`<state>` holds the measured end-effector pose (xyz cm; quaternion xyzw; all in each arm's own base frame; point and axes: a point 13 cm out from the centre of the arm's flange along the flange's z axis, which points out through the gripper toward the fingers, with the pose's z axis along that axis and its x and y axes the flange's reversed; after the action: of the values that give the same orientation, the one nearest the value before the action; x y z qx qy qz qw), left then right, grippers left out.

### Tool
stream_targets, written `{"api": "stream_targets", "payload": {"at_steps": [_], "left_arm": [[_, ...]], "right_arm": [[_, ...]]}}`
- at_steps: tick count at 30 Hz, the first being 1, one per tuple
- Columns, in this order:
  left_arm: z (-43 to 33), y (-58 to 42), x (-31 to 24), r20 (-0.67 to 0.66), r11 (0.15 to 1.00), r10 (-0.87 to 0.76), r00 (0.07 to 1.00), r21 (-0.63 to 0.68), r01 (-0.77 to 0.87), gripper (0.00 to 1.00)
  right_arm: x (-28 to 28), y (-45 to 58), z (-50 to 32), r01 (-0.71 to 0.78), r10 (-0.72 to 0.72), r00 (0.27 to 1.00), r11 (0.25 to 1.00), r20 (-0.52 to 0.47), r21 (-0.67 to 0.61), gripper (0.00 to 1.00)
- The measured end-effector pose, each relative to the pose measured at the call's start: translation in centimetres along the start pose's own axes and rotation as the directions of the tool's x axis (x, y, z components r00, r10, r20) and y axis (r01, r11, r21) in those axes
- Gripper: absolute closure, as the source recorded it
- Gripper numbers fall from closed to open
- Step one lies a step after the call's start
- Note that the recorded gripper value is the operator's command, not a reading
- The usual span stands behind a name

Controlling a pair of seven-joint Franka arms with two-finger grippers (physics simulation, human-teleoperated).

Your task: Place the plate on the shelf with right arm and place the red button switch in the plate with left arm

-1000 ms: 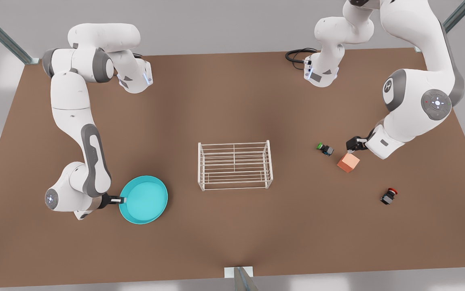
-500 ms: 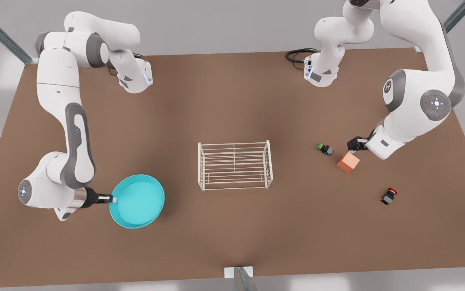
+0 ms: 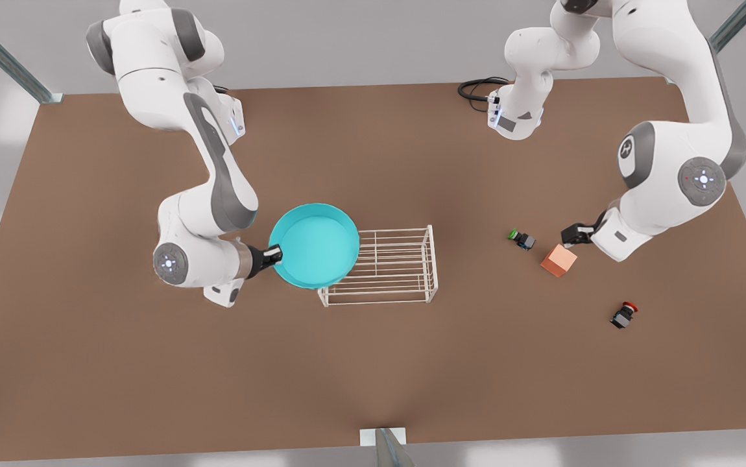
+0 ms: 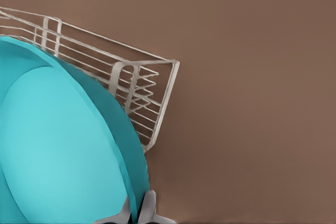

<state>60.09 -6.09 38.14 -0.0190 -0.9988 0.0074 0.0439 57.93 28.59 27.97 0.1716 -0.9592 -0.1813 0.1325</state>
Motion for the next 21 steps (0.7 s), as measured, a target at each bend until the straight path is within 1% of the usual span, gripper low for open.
{"api": "stream_targets", "payload": {"at_steps": [4, 11, 17, 18, 19, 21], "left_arm": [[-0.5, -0.5, -0.1, 0.011, 1.000, 0.012, 1.000, 0.000, -0.012, 0.00], [-2.1, -1.1, 0.3, 0.032, 1.000, 0.027, 0.999, 0.000, -0.027, 0.00], [-1.9, -1.0, 0.3, 0.031, 1.000, 0.028, 0.999, 0.000, -0.028, 0.00], [-2.0, -1.0, 0.2, 0.032, 1.000, 0.028, 0.999, -0.001, -0.028, 0.00], [-1.7, -0.9, 0.1, 0.030, 1.000, 0.027, 0.999, -0.001, -0.027, 0.00], [-1.2, -0.6, -0.2, 0.028, 1.000, 0.023, 0.999, -0.001, -0.023, 0.00]], "right_arm": [[1.0, 3.0, 4.5, -0.017, 0.016, 0.999, 1.000, -0.048, -0.013, 0.80], [0.3, 9.6, 7.8, -0.035, 0.034, 0.999, 0.998, -0.021, -0.043, 0.80], [-1.8, 12.0, 10.8, -0.091, 0.093, 0.995, 0.994, 0.024, -0.059, 0.79], [-2.1, 12.2, 10.9, -0.103, 0.105, 0.994, 0.993, 0.034, -0.064, 0.72], [-2.3, 12.2, 10.9, -0.114, 0.117, 0.992, 0.991, 0.044, -0.067, 0.00], [-2.9, 12.1, 10.3, -0.134, 0.139, 0.988, 0.988, 0.069, -0.072, 0.00]]}}
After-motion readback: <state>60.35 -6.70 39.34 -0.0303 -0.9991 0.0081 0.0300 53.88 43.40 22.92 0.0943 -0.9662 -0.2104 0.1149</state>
